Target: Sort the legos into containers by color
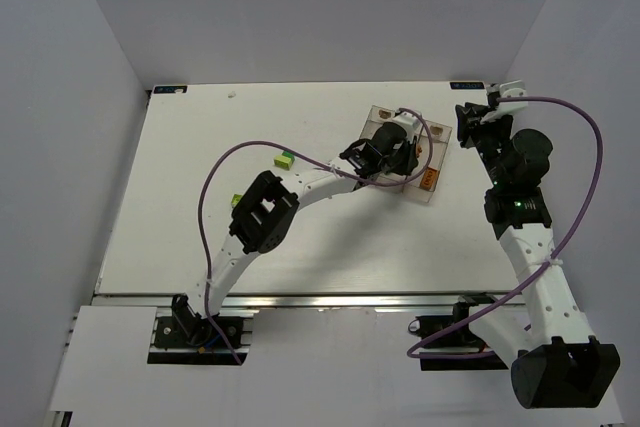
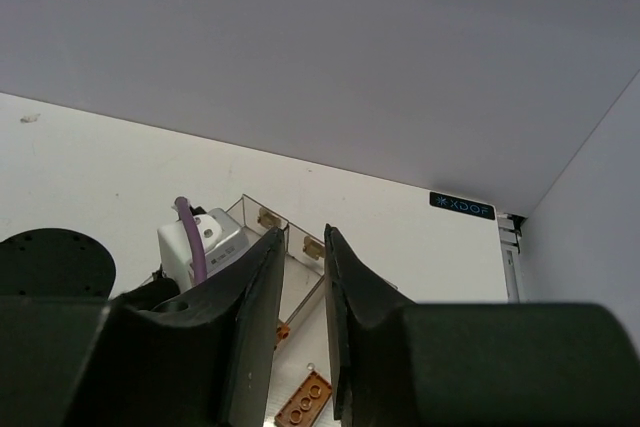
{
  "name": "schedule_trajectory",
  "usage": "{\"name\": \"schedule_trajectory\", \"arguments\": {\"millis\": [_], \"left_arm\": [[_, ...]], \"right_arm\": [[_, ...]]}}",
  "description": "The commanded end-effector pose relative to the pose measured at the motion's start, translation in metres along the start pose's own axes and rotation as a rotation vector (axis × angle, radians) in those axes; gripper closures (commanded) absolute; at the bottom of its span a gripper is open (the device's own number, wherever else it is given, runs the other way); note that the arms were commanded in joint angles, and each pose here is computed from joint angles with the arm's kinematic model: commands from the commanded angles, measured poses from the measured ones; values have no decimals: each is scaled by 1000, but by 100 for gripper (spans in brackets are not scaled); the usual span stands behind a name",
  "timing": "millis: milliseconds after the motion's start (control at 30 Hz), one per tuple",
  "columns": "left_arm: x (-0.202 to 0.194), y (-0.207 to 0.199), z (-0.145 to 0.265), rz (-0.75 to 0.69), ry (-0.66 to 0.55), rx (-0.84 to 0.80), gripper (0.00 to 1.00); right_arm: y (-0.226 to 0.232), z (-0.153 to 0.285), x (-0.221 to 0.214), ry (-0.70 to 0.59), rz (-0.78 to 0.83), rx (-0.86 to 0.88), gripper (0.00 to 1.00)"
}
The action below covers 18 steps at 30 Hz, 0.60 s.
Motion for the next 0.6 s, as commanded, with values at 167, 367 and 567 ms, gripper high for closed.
{"name": "schedule_trajectory", "arguments": {"millis": [167,367,567], "left_arm": [[24,-10,-5,40,-87,-30,73],[25,-16,-7,41,-105,-49,71],[20,-17,-9,38,-93,-49,66]], "right_arm": [[2,0,9,-46,-4,21,71],[3,-2,6,-33,-6,34,71],[3,-4,2,-19,-10,40,70]]}}
Point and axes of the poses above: each gripper's point midway between its finger pads, its own z axis back along the fingers, its own y axis along the line the jaws close on, x = y × z, the point moved 5 cm from there along z, back along the fingers, and after that the axes turned 13 degrees about -z, right-handed, at the moved point
